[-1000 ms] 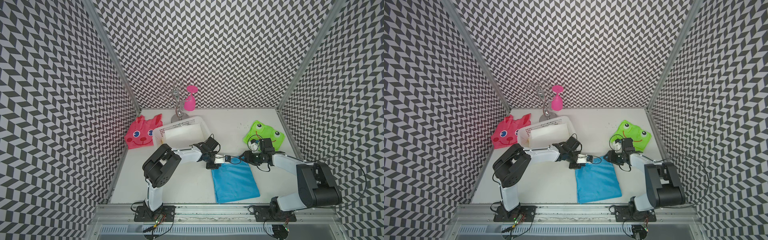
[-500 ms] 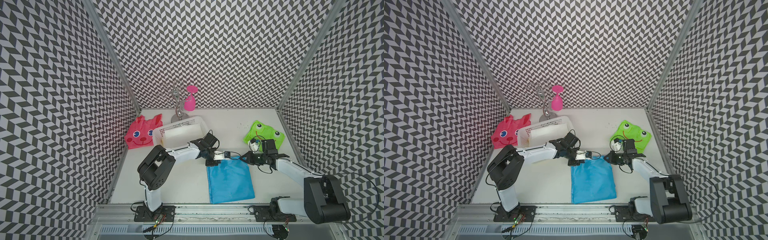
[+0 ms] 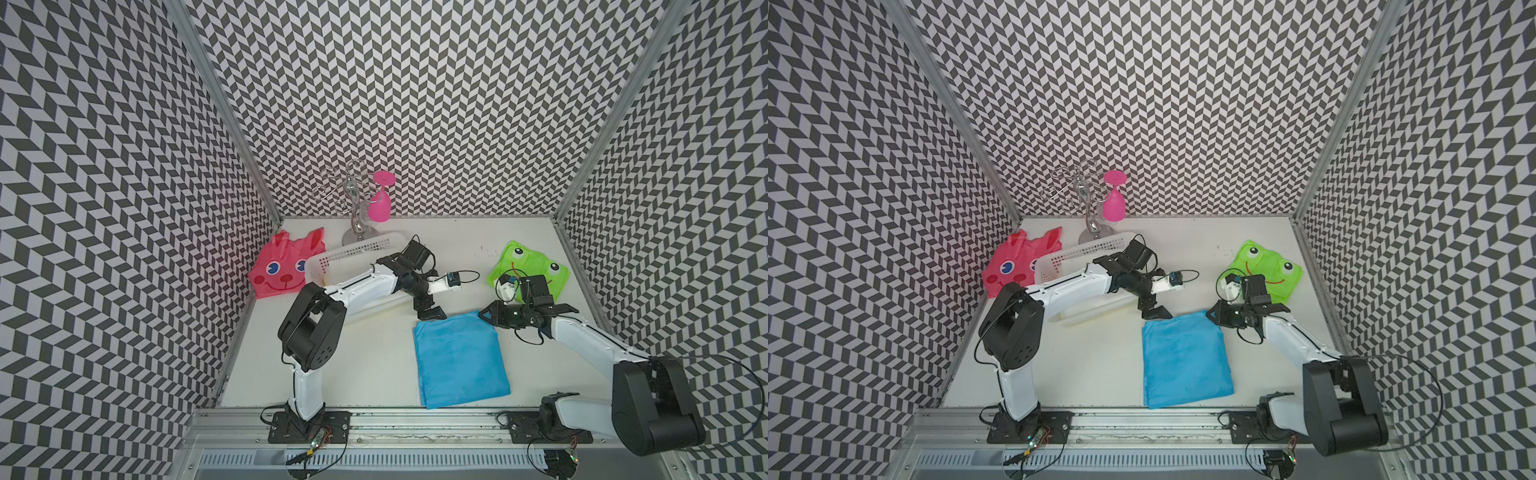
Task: Put the folded raincoat in the basket
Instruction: Pick up the raincoat from the center of the board.
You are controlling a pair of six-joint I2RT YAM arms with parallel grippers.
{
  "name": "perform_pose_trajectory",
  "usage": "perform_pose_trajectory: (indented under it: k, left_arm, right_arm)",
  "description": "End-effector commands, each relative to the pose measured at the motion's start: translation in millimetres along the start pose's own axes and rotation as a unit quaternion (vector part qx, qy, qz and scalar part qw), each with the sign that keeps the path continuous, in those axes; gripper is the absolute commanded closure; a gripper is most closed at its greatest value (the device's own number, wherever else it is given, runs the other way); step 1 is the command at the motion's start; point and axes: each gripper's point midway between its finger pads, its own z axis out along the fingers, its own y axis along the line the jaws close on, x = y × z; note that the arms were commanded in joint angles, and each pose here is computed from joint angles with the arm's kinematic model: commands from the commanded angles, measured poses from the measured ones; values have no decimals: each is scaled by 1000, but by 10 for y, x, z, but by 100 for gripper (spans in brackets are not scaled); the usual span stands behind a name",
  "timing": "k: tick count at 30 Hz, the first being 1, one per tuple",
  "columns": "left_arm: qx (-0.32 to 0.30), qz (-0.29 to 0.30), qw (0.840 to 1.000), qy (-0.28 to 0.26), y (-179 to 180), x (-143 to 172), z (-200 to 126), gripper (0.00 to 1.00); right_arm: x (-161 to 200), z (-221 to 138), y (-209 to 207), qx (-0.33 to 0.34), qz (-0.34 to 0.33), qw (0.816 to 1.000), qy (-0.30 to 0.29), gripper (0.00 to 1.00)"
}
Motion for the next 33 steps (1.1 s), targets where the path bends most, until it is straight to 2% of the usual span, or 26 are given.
perform_pose_trajectory:
  k: [1,4,10,14,18,23,26,30,31,33]
  left_arm:
    - [27,-29,999,37,-204,234,186,3]
    - [25,-20,999,34,-247,228,189,4]
    - [28,-28,998,50,-361,369,243,5]
    - [-1,-55,995,79,-370,649,340,7]
    - [-32,-68,994,79,-324,698,320,6]
    - [-23,-97,991,90,-332,740,402,9]
    - [-1,-103,989,104,-453,825,494,16]
    - [24,-105,987,123,-645,915,597,31]
    - [29,-104,986,124,-671,921,612,37]
    - [31,-104,986,125,-680,922,623,52]
  right_arm:
    - [-47,-17,-145,53,12,998,-6,43]
    - [-42,-81,-163,68,30,997,-9,33]
    - [368,-63,-270,76,87,993,36,20]
    - [402,7,-235,87,87,991,47,18]
    - [460,134,-295,105,84,989,68,21]
    - [564,248,-441,128,84,984,86,35]
    - [660,286,-534,141,86,981,100,55]
    - [636,309,-467,120,79,985,95,94]
    - [610,307,-434,113,74,987,91,100]
    - [565,304,-352,92,66,990,82,100]
